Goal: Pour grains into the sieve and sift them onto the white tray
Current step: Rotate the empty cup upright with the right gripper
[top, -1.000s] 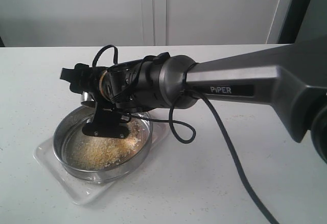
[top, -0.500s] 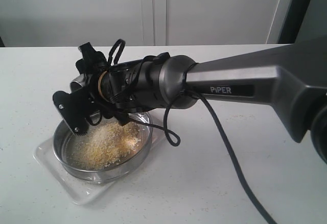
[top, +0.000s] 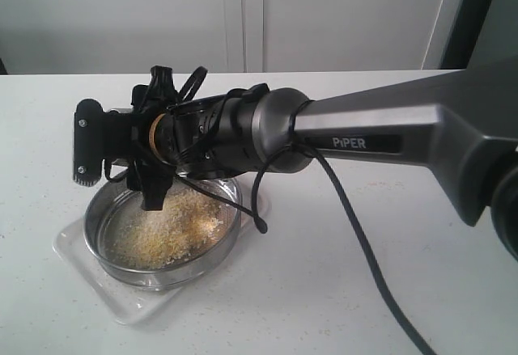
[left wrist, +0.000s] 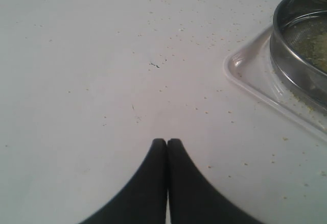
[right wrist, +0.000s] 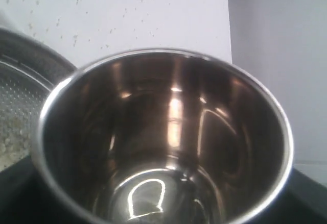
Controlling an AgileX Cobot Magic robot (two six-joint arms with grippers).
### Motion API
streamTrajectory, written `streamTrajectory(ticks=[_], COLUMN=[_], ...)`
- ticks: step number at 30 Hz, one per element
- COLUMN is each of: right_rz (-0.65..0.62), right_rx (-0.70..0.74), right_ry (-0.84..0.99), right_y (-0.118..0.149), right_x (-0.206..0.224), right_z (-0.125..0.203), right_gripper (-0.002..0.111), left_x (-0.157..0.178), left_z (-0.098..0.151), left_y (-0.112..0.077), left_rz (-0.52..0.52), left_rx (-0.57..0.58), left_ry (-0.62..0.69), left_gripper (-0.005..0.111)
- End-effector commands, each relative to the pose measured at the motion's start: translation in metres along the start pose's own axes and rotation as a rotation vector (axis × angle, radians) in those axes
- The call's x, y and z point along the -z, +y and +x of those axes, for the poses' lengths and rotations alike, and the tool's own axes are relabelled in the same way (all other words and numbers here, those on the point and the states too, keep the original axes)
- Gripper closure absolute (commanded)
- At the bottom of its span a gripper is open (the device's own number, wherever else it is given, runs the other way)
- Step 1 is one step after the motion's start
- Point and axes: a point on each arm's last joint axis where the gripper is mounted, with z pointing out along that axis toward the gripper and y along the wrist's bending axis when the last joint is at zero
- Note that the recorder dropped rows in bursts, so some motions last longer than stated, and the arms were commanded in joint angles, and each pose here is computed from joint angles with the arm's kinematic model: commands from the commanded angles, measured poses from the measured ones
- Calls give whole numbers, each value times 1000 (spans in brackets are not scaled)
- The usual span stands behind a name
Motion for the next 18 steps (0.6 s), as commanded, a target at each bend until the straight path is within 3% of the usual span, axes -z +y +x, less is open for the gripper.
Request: streamTrajectory(ticks=[1, 18], right_rz=[8, 32], right_rx=[-137, -671], right_ry=[-3, -6], right_y=[-3, -24], right_x=[1, 26], right_z=[-1, -9], right_gripper=[108, 108], left_x=[-1, -1], left_z=[5, 5], left_y=[-1, -1], left_rz=[11, 11], left_rx=[4, 4], left_ry=[23, 23], left_gripper=[107, 107])
